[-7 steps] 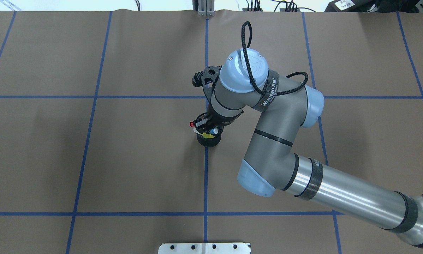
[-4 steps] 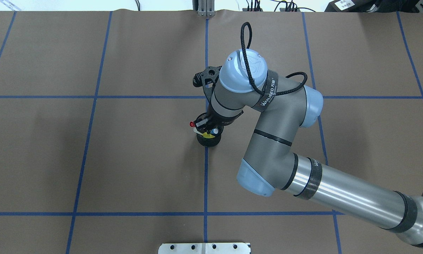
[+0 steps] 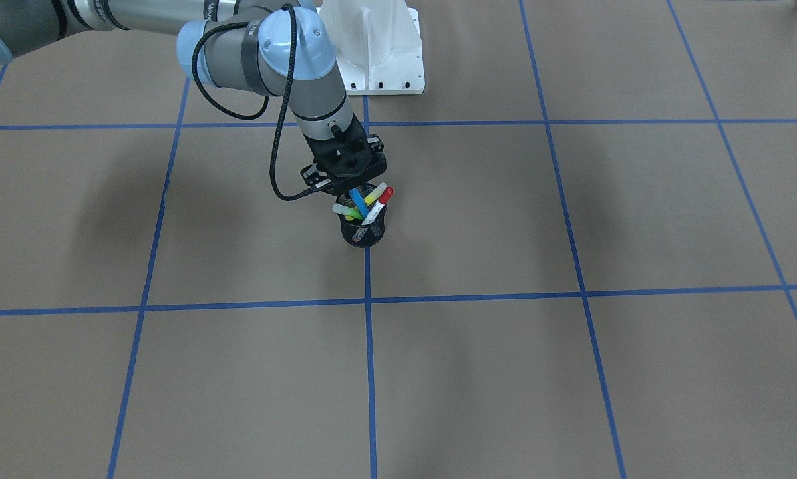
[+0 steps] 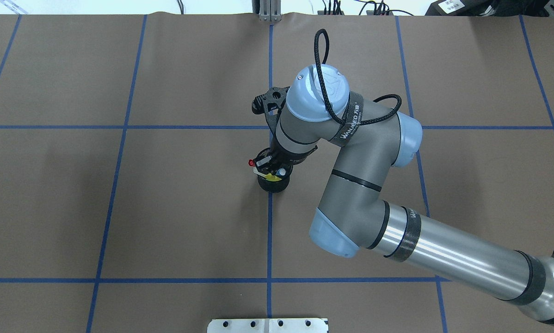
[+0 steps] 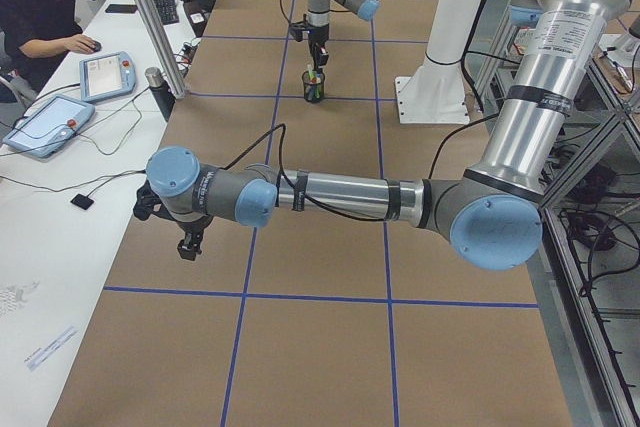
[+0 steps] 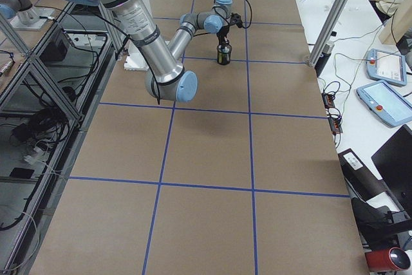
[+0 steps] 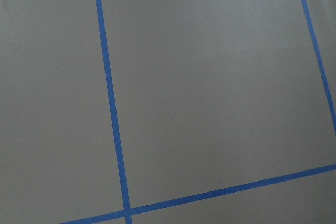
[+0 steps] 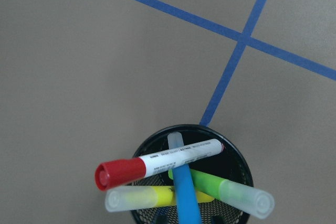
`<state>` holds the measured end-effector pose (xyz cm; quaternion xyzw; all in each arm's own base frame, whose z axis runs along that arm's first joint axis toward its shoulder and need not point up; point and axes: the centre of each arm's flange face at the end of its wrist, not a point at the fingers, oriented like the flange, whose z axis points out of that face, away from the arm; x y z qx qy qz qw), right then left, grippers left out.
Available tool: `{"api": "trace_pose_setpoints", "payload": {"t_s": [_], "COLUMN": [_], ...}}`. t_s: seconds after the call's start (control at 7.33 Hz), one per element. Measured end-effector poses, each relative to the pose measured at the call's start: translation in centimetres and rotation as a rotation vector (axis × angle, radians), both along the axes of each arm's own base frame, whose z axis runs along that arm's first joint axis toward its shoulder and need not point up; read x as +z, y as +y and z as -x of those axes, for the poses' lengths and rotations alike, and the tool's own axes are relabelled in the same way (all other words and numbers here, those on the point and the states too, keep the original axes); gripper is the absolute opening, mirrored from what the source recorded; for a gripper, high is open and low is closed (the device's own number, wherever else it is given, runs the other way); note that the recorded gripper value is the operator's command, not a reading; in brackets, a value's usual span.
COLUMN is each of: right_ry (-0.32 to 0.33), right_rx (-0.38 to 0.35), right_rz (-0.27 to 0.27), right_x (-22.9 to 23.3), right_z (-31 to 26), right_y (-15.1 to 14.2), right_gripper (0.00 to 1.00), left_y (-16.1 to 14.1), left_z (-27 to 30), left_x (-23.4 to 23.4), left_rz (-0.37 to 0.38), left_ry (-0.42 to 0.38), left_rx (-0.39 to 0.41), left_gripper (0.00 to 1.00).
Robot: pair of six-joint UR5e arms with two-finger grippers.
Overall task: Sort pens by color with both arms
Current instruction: 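Lower the right gripper onto the blue highlighter in the cup and close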
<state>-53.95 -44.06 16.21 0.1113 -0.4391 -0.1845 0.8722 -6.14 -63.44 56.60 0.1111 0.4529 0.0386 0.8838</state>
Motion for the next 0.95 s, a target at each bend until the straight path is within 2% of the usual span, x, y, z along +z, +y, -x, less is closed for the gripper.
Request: {"api": "trace_pose_setpoints", "payload": {"t_s": [0.55, 0.95], "right_ry": [0.001, 0.002], "right_rx": [-0.007, -0.009], "right_rz": [0.001, 0.002], "right_x": [-0.01, 0.03], "right_z": [0.39, 0.52], "right_y": [0.39, 0.50], "right_gripper": [0.36, 0.30], "left_y": [0.02, 0.02], "left_z": [0.00, 0.00], "left_x": [0.14, 0.12], "left_rz": [0.002, 0.001], "left_ry": [0.000, 0.000], "left_rx": [0.001, 0.001], "left_gripper": [1.00, 1.00]}}
